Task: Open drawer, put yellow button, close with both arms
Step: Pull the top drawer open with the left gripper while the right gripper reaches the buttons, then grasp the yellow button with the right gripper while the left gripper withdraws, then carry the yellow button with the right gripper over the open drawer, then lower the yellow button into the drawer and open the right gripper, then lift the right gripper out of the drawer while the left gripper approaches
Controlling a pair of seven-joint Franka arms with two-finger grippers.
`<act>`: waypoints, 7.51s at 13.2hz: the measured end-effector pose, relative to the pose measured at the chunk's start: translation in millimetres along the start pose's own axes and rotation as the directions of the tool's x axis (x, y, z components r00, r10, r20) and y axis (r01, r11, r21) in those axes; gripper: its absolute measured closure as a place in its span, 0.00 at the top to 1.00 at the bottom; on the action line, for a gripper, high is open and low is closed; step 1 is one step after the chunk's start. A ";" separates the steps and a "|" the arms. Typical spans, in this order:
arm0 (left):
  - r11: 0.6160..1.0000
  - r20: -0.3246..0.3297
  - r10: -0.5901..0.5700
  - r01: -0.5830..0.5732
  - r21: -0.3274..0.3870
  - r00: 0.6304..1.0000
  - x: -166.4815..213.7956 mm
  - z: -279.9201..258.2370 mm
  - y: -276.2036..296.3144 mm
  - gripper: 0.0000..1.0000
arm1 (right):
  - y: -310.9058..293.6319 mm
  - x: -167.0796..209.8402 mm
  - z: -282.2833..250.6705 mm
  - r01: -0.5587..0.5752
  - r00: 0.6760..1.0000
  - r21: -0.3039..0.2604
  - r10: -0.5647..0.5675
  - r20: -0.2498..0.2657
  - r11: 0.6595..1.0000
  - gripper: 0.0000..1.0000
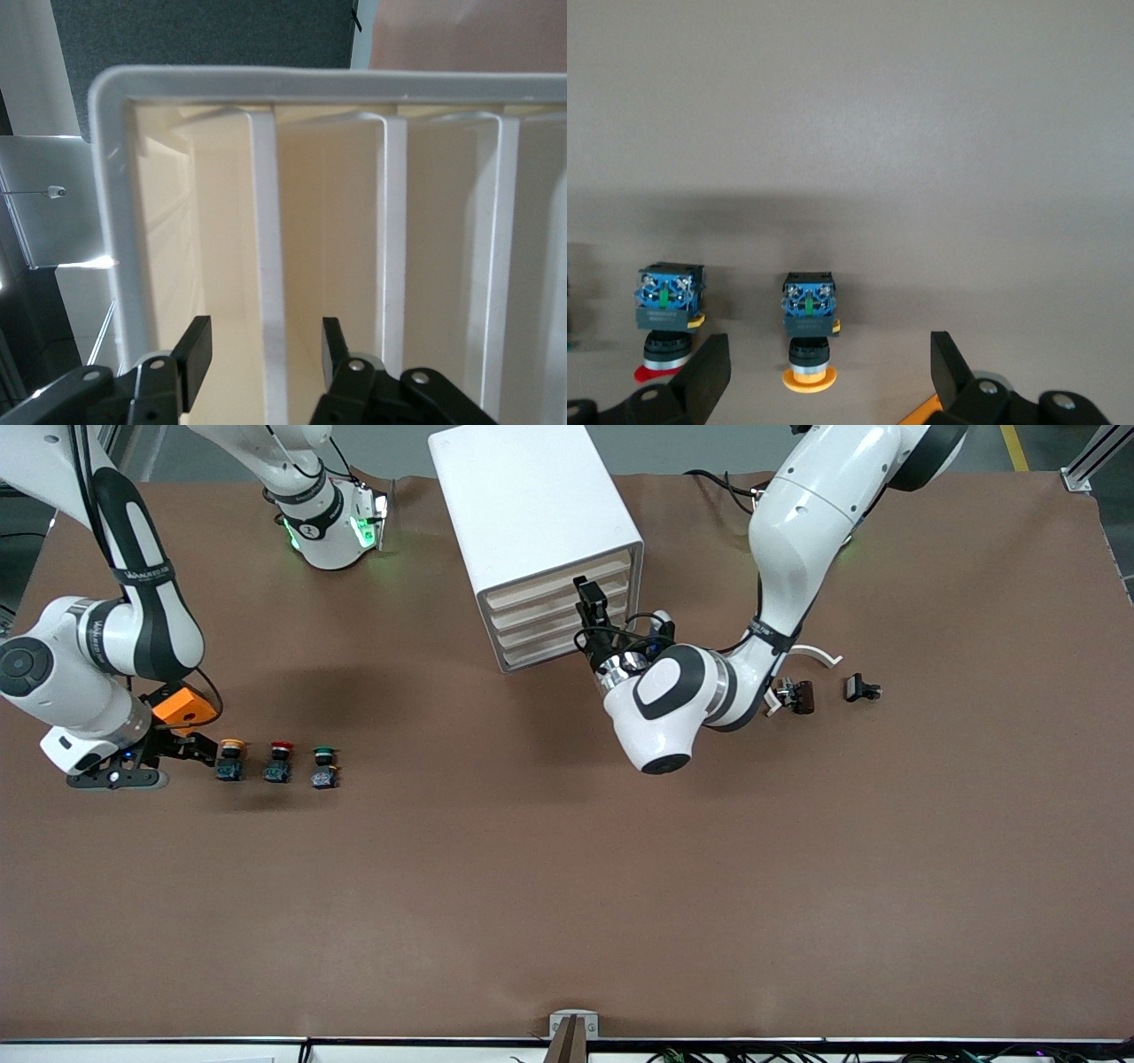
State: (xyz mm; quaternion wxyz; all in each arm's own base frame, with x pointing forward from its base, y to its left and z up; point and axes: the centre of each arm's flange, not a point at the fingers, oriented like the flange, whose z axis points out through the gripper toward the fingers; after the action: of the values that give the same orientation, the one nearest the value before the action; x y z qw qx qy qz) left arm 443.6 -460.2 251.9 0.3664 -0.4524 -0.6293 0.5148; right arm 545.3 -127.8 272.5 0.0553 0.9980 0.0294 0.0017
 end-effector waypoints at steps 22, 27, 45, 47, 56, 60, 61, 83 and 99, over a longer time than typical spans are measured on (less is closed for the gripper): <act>0.996 0.334 0.035 -0.006 -0.088 0.942 70.1 -162.4 29.9 0.61 | -19.6 -13.5 102.5 0.022 0.997 0.033 -0.024 0.068 0.999 0.76; 0.942 0.350 0.236 -0.125 -0.310 0.907 110.4 -249.6 -4.1 1.00 | -18.4 -9.7 98.8 0.020 0.998 0.030 -0.021 0.054 0.999 0.41; 0.229 -0.804 0.394 -0.895 -0.383 0.445 317.8 -384.0 -174.3 1.00 | -96.1 32.8 -156.2 -0.081 0.987 0.016 0.077 0.140 0.997 0.41; 0.167 -0.868 0.390 -0.951 -0.261 0.307 347.0 -391.7 -194.9 1.00 | -139.1 27.5 -200.7 -0.145 0.970 0.004 0.141 0.197 0.989 0.41; -0.004 -0.940 0.341 -1.000 -0.015 0.013 441.4 -389.7 -273.7 1.00 | -396.3 -43.8 -311.3 -0.422 0.888 -0.094 0.432 0.157 0.902 0.41; 0.053 -0.943 0.331 -0.997 0.052 -0.031 424.3 -375.2 -282.0 1.00 | -477.1 -86.2 -327.3 -0.578 0.800 -0.023 0.572 0.184 0.816 0.41; 0.055 -0.941 0.335 -0.996 0.063 -0.041 419.6 -372.8 -280.8 1.00 | -489.9 -90.7 -331.9 -0.628 0.765 0.006 0.616 0.187 0.778 0.41; 0.049 -0.932 0.353 -0.994 0.100 -0.077 400.1 -364.9 -273.2 1.00 | -645.8 -103.8 -201.7 -0.878 0.478 0.056 0.859 0.183 0.476 0.42; -0.015 -0.916 0.382 -0.991 0.130 -0.126 263.7 -298.0 -245.9 1.00 | -457.2 -39.1 -367.4 -0.782 0.612 0.004 0.768 0.187 0.623 1.00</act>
State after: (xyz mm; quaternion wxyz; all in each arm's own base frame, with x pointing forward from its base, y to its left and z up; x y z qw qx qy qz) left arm 587.6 -131.2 551.7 -0.0061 -0.9906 -0.0982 0.0949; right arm 477.1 364.0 587.1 0.0087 0.9103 -0.4096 -0.0595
